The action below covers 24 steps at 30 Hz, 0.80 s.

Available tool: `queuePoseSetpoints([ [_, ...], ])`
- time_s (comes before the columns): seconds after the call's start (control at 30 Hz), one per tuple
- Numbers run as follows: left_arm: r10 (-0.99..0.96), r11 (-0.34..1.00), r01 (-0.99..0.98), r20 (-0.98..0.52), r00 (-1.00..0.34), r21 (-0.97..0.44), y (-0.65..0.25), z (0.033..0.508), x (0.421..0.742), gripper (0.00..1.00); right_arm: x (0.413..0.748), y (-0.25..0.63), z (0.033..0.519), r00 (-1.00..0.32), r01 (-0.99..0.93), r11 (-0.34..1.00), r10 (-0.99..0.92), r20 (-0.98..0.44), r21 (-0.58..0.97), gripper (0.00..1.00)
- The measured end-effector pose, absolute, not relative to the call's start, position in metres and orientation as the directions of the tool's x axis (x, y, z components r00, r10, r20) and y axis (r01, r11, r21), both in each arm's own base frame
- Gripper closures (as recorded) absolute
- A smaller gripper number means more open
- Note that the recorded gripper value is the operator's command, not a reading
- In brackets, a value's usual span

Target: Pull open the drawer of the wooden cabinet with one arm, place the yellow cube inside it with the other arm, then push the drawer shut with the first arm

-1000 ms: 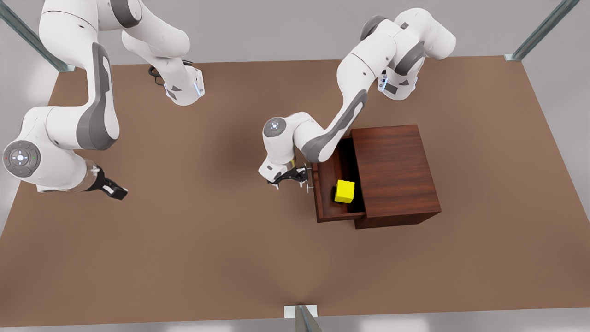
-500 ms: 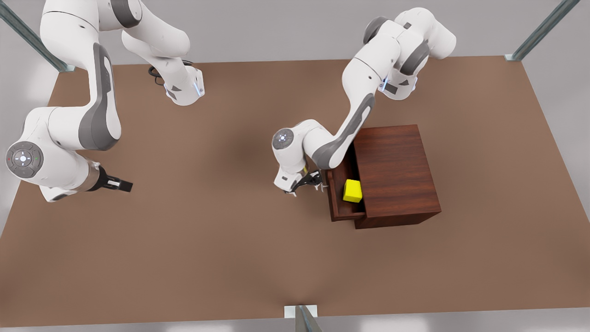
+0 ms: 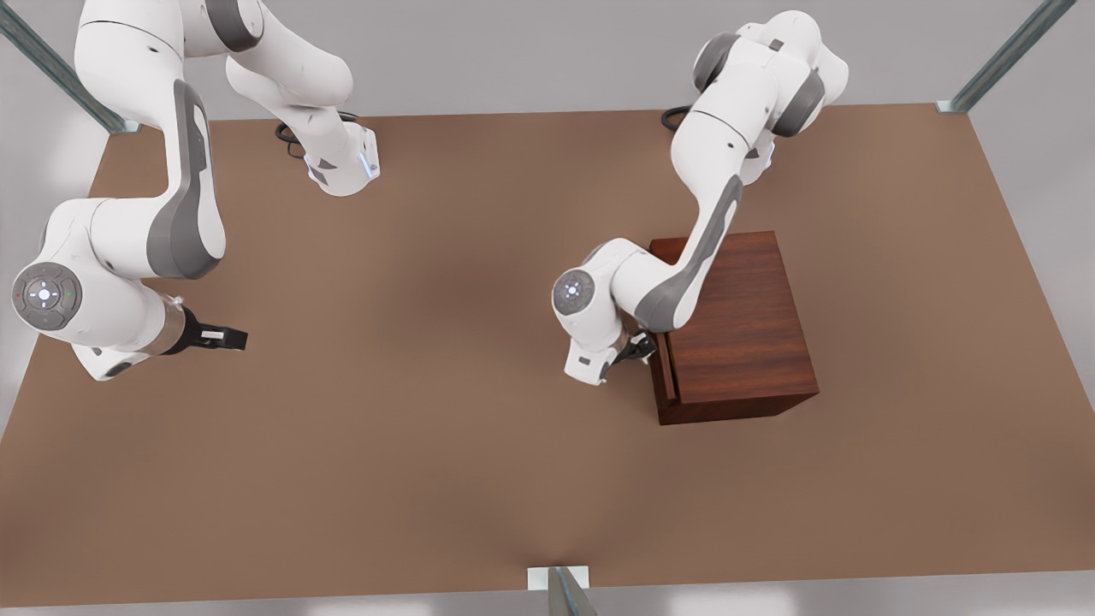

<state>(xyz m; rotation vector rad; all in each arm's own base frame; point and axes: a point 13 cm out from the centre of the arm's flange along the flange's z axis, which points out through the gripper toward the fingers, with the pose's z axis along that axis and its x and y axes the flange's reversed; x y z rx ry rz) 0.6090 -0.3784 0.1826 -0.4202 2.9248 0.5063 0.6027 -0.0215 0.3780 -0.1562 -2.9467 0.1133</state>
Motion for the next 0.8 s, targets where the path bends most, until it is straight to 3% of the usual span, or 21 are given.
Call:
queuePoseSetpoints([
  [0.43,-0.226,0.894,-0.280,-0.186,-0.956,0.350,-0.340,0.194,0.628,0.00,0.603,-0.024,0.378,-0.981,0.044,0.996,0.059,0.186,-0.081,0.00],
  [0.47,-0.247,0.900,-0.301,-0.201,-0.948,0.316,-0.335,0.221,0.636,0.00,0.603,-0.024,0.378,-0.981,0.042,0.996,0.056,0.187,-0.081,0.00],
  [0.5,-0.313,0.902,-0.361,-0.219,-0.924,0.237,-0.315,0.282,0.651,0.00,0.603,-0.024,0.378,-0.981,0.039,0.996,0.053,0.187,-0.080,0.00],
  [0.57,-0.465,0.865,-0.494,-0.224,-0.856,0.090,-0.221,0.416,0.669,0.00,0.603,-0.024,0.378,-0.981,0.034,0.996,0.049,0.187,-0.080,0.00],
  [0.6,-0.532,0.834,-0.549,-0.185,-0.827,0.058,-0.157,0.448,0.669,0.00,0.603,-0.024,0.378,-0.981,0.032,0.996,0.046,0.187,-0.079,0.00],
  [0.63,-0.595,0.797,-0.602,-0.112,-0.796,0.043,-0.090,0.453,0.664,0.00,0.603,-0.024,0.378,-0.981,0.030,0.996,0.044,0.187,-0.079,0.00],
  [0.7,-0.616,0.787,-0.614,0.013,-0.788,0.057,-0.029,0.427,0.604,0.00,0.603,-0.024,0.378,-0.981,0.026,0.997,0.040,0.188,-0.078,0.00],
  [0.73,-0.591,0.806,-0.590,0.030,-0.806,0.042,-0.030,0.421,0.597,0.00,0.603,-0.024,0.378,-0.981,0.024,0.997,0.039,0.188,-0.078,0.00],
  [0.8,-0.523,0.852,-0.523,0.006,-0.852,-0.013,-0.046,0.436,0.614,0.00,0.603,-0.025,0.378,-0.981,0.022,0.997,0.036,0.188,-0.077,0.00],
])
